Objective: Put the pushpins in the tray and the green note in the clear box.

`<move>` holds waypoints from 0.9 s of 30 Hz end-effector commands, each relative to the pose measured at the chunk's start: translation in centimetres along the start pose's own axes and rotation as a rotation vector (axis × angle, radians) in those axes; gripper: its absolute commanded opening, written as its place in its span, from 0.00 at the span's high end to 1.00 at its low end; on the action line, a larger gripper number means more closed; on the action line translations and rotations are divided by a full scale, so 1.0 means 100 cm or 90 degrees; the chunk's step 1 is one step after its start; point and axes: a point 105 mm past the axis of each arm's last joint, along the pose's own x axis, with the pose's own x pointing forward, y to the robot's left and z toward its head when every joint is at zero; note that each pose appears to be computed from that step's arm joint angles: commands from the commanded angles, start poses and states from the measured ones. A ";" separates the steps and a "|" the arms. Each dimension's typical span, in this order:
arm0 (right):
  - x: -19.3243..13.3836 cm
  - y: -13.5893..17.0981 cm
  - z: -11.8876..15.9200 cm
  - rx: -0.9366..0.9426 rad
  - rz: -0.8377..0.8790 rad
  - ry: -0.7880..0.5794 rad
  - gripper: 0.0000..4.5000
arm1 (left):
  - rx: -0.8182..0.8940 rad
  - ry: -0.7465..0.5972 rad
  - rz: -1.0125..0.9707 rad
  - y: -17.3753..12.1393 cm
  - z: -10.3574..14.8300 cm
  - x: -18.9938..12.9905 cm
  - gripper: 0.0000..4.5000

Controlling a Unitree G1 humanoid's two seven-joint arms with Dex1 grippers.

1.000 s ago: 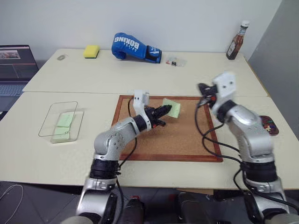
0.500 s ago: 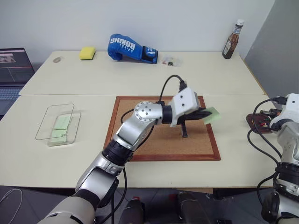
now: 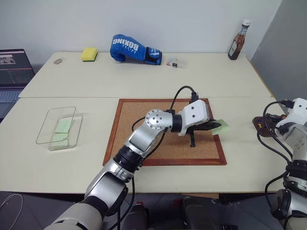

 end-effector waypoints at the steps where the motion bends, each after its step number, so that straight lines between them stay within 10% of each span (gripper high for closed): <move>1: -0.002 -0.005 0.017 -0.004 -0.007 -0.043 0.69 | 0.018 -0.029 0.020 0.009 0.017 0.001 1.00; 15: -0.002 -0.008 0.017 -0.048 -0.026 -0.072 0.02 | 0.004 -0.034 0.016 0.009 0.022 0.002 1.00; 27: 0.000 -0.020 0.020 -0.117 -0.084 -0.112 0.01 | 0.003 -0.031 0.014 0.008 0.021 0.001 1.00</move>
